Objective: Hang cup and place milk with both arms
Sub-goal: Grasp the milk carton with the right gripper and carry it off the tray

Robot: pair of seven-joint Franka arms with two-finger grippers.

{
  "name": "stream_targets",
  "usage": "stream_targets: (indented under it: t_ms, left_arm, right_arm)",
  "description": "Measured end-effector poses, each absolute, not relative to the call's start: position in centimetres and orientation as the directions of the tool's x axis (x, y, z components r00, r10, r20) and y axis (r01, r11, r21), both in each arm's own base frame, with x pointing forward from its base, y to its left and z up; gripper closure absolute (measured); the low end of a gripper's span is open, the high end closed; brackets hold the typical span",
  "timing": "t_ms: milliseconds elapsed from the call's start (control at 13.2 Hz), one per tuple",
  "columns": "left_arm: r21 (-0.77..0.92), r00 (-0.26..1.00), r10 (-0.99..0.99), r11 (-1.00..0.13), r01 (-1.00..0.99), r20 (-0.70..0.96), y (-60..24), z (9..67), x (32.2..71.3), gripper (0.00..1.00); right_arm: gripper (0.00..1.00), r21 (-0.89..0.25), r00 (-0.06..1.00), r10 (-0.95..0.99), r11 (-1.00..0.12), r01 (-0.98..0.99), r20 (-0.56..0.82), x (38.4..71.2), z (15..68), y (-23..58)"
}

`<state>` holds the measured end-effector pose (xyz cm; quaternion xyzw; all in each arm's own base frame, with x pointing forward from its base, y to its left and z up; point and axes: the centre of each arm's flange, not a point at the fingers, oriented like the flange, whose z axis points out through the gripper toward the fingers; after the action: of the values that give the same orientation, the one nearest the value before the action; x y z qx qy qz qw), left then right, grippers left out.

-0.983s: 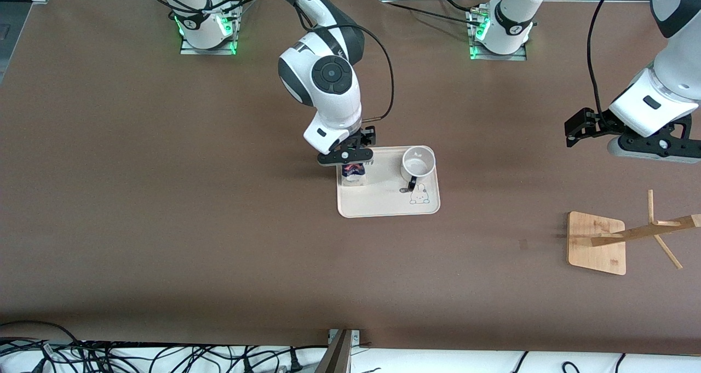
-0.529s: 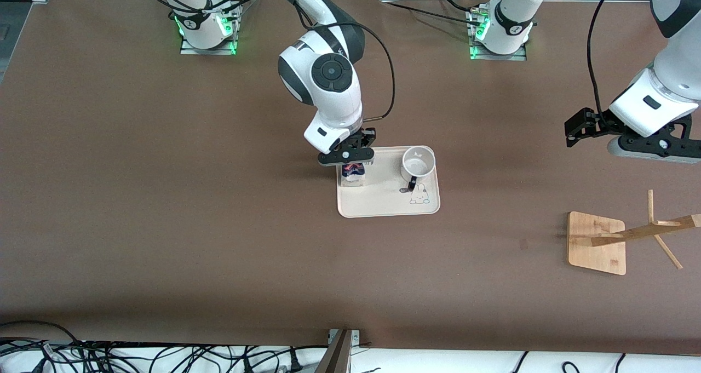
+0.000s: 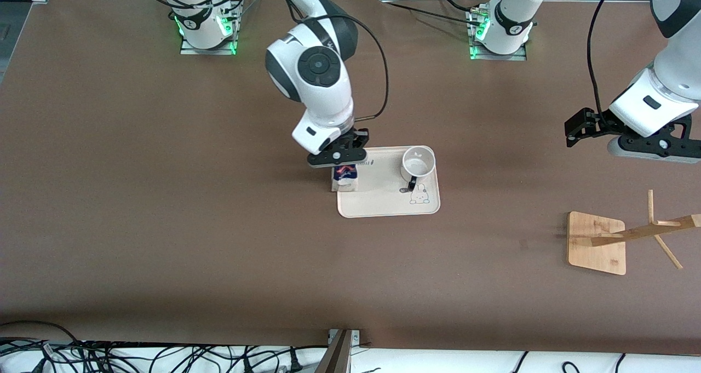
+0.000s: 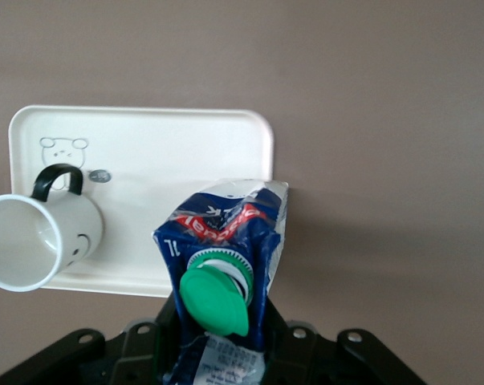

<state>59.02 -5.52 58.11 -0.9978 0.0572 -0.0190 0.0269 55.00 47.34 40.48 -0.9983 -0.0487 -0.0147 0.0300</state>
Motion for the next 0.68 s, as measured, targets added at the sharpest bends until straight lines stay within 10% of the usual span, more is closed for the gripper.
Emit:
stream_targets:
  t_ms: [680]
  left_arm:
    - [-0.041,0.971,-0.214,-0.975,-0.22,-0.109,-11.5,55.0,57.8,0.0]
  right_arm:
    - [0.59,-0.066,0.983,0.177,-0.983,0.174,-0.04,64.6,43.7,17.9]
